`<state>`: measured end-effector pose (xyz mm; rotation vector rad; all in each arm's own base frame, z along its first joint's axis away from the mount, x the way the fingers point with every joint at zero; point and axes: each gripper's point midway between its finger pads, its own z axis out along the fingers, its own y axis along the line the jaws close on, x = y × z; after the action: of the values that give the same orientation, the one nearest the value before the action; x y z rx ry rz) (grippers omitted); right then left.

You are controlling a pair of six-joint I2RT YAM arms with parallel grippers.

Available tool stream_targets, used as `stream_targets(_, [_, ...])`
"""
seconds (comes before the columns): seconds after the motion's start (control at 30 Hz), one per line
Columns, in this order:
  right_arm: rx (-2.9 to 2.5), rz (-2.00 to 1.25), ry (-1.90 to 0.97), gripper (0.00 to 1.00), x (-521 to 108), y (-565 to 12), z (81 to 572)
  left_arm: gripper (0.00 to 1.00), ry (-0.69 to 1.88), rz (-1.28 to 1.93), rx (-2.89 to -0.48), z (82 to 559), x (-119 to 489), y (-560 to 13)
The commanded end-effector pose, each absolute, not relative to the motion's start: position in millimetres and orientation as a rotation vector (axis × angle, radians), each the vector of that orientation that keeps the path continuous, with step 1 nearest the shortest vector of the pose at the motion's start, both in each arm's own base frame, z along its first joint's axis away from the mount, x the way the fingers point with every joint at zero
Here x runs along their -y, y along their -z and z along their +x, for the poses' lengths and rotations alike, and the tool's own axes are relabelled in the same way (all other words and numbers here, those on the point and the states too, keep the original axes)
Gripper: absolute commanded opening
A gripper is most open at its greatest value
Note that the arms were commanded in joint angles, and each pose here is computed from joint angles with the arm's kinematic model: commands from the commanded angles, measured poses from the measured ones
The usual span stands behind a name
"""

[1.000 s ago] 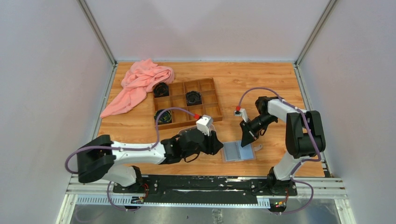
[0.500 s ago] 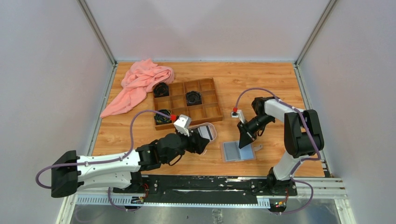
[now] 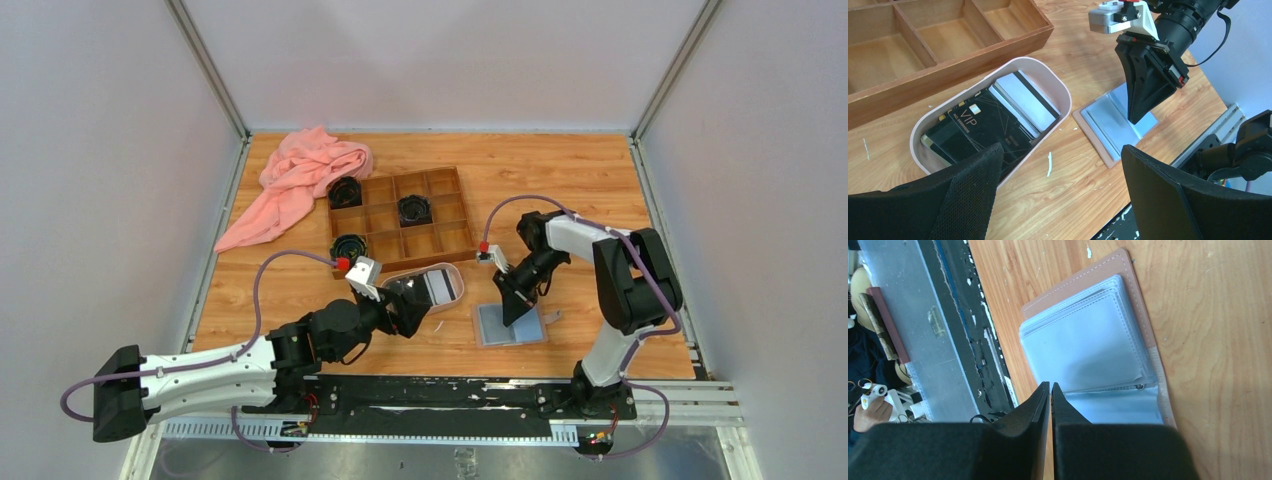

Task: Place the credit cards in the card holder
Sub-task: Turn over the card slot in the card holder.

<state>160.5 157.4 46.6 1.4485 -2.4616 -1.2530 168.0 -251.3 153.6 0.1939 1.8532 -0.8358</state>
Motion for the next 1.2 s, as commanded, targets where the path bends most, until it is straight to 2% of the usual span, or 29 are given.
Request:
stream_targets(0.0, [2.472, 1.455, 1.140, 0.09, -155.3, -35.4, 165.2, 0.93, 0.822, 0.178, -1.847, 171.1, 247.4, -152.1])
stream_targets(0.5, [2.544, 1.464, 0.971, 0.09, -144.6, -24.8, 175.8, 0.93, 0.839, 0.210, -1.865, 167.1, 252.8, -148.2])
stream_targets(0.8, [2.572, 1.447, 0.982, 0.11, -141.6, -27.0, 179.2, 0.89, 0.953, 0.310, -1.956, 155.4, 297.6, -152.0])
stream_targets(0.9, [2.583, 1.434, 0.982, 0.11, -139.4, -26.6, 180.8, 0.86, 1.014, 0.305, -2.007, 153.5, 322.7, -148.8])
stream_targets(1.03, [2.578, 1.417, 0.979, 0.11, -137.6, -23.3, 179.8, 0.74, 1.050, 0.324, -2.093, 150.7, 351.9, -136.5])
stream_targets(1.17, [2.583, 1.422, 1.001, 0.11, -139.5, -27.3, 180.9, 0.69, 1.046, 0.338, -2.139, 150.2, 369.9, -126.9])
